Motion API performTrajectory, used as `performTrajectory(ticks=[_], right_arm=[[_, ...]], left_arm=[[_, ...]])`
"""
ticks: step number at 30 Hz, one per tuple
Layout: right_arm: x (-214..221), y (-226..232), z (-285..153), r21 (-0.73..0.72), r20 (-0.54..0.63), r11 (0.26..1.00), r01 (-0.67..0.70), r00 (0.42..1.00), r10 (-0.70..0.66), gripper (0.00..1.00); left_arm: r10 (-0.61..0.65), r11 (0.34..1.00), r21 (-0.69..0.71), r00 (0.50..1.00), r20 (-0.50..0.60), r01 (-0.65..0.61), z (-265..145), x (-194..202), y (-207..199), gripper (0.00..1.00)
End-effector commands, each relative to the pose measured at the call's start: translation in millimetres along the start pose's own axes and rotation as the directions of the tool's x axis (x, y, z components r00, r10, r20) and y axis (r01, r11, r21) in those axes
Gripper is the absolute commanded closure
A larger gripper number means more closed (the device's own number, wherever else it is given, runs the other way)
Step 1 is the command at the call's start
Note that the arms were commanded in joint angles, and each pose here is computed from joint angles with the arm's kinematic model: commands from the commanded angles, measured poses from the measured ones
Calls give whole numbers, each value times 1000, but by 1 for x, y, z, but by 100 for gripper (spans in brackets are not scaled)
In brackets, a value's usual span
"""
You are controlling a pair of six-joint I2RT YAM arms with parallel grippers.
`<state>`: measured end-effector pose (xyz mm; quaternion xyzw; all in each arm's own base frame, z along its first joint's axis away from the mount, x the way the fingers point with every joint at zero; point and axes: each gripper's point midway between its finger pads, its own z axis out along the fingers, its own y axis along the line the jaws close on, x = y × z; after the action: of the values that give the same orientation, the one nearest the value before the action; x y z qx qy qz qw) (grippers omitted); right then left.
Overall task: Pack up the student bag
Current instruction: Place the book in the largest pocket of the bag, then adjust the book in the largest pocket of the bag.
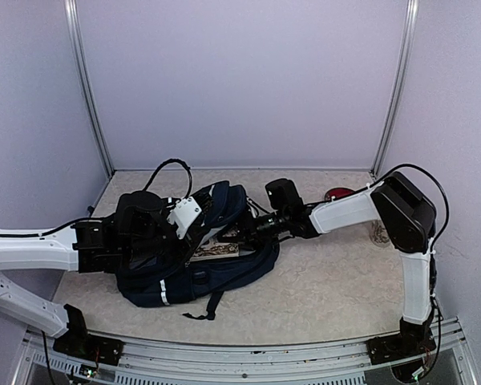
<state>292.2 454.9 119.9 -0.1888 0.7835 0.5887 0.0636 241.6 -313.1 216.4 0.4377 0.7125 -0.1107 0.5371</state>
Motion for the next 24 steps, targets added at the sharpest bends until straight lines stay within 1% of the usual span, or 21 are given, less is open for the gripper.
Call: performTrajectory(ticks=[1, 4, 6, 7, 10, 13, 15, 17, 19, 20, 21, 23, 24], right_arm=[[-12, -8, -31, 198, 67, 976, 94, 992, -109, 30], [-18, 1, -50, 297, 70, 938, 178, 976, -207, 15], [-21, 8, -64, 351, 75, 913, 207, 966, -248, 11], [-22, 13, -73, 376, 84, 901, 215, 961, -265, 10], [-23, 3, -96, 463, 117, 867, 185, 957, -266, 11], [-22, -8, -103, 496, 125, 853, 159, 960, -252, 16], [-23, -15, -106, 527, 128, 837, 147, 960, -249, 22], [-28, -26, -109, 576, 139, 807, 134, 956, -258, 37], [-34, -41, -107, 613, 137, 780, 124, 956, -260, 59], [-35, -47, -102, 614, 128, 779, 126, 958, -256, 68], [-35, -53, -95, 605, 117, 786, 126, 963, -244, 74], [-32, -60, -78, 560, 94, 819, 123, 973, -210, 84], [-30, -63, -69, 543, 83, 831, 121, 977, -196, 87]], left_arm=[[-52, 998, -34, 968, 245, 62, -15, -65, 20, 100], [-61, 997, -32, 970, 236, 70, -13, -60, 20, 100], [-62, 997, -33, 971, 230, 72, -11, -59, 21, 100], [-62, 997, -31, 972, 226, 70, -9, -58, 20, 100], [-63, 997, -26, 974, 219, 70, -8, -56, 19, 100], [-64, 997, -25, 974, 217, 71, -8, -56, 19, 100], [-64, 997, -27, 973, 221, 71, -9, -57, 19, 100], [-65, 997, -26, 973, 223, 73, -10, -58, 20, 100], [-65, 997, -23, 973, 223, 72, -9, -58, 19, 100], [-68, 997, -21, 973, 222, 75, -9, -57, 18, 100], [-69, 997, -19, 973, 218, 75, -8, -56, 18, 100], [-74, 997, -12, 974, 215, 78, -6, -55, 16, 100], [-76, 997, -10, 974, 214, 80, -6, -54, 16, 100]])
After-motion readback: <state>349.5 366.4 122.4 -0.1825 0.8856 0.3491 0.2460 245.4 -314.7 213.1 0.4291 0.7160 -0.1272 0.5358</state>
